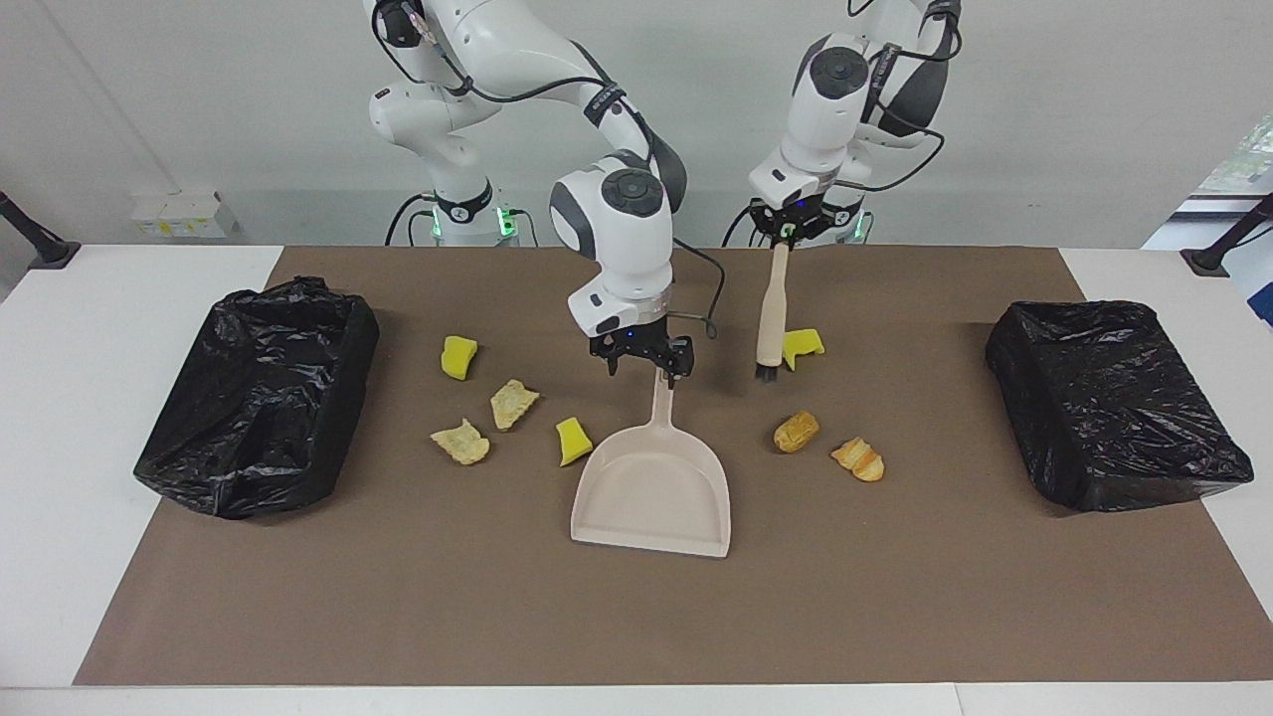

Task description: Sweep and dump trash in bin

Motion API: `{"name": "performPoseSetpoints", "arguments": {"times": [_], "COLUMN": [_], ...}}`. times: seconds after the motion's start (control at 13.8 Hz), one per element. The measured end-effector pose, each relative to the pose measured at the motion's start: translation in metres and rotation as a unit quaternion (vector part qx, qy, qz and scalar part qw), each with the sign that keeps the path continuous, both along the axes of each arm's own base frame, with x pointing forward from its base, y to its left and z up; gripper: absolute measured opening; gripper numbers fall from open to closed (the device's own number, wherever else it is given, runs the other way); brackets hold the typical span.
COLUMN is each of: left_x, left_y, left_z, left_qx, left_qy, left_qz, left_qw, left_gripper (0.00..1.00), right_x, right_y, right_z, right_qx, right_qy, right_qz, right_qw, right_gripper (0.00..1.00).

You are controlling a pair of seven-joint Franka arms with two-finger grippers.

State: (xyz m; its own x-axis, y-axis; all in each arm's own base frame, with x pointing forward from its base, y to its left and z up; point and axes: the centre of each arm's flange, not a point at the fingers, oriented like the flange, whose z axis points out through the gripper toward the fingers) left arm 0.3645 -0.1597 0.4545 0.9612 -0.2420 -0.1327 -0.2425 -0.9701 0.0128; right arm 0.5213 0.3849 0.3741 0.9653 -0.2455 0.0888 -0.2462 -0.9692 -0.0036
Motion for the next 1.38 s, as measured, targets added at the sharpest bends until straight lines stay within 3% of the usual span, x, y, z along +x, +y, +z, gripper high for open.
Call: {"name": "performPoseSetpoints", "arguments": {"times": [0.36,0.73,1.02,1.09,1.16,1.38], "left_x": [0.087,0.157,0.221,0.23,0.233,0.228], "left_y": [0.095,0.122,0.152,0.157,0.158,0.151], "left_z": [0.008,-0.018,-0.05,-0.057,-0.063,-0.074], "left_qx": [-0.025,-0.015,-0.006,-0.005,-0.005,-0.008], "left_qy": [-0.044,-0.071,-0.08,-0.078,-0.073,-0.053], "left_qz": [0.003,-0.001,0.012,0.013,0.01,-0.019], "left_qw": [0.999,0.997,0.997,0.997,0.997,0.998], "left_gripper": [0.27,0.27,0.27,0.27,0.27,0.27], "right_x": [-0.031,-0.028,-0.024,-0.024,-0.024,-0.026], "right_y": [0.023,0.021,0.026,0.027,0.027,0.024], "right_z": [-0.028,-0.028,-0.022,-0.022,-0.022,-0.028], "right_qx": [-0.036,-0.056,-0.029,-0.027,-0.027,-0.031], "right_qy": [-0.041,-0.071,-0.098,-0.1,-0.1,-0.095], "right_qz": [0.003,0.013,0.014,0.015,0.015,0.015], "right_qw": [0.998,0.996,0.995,0.995,0.995,0.995], "right_gripper": [1.0,0.93,0.91,0.86,0.71,0.67]}}
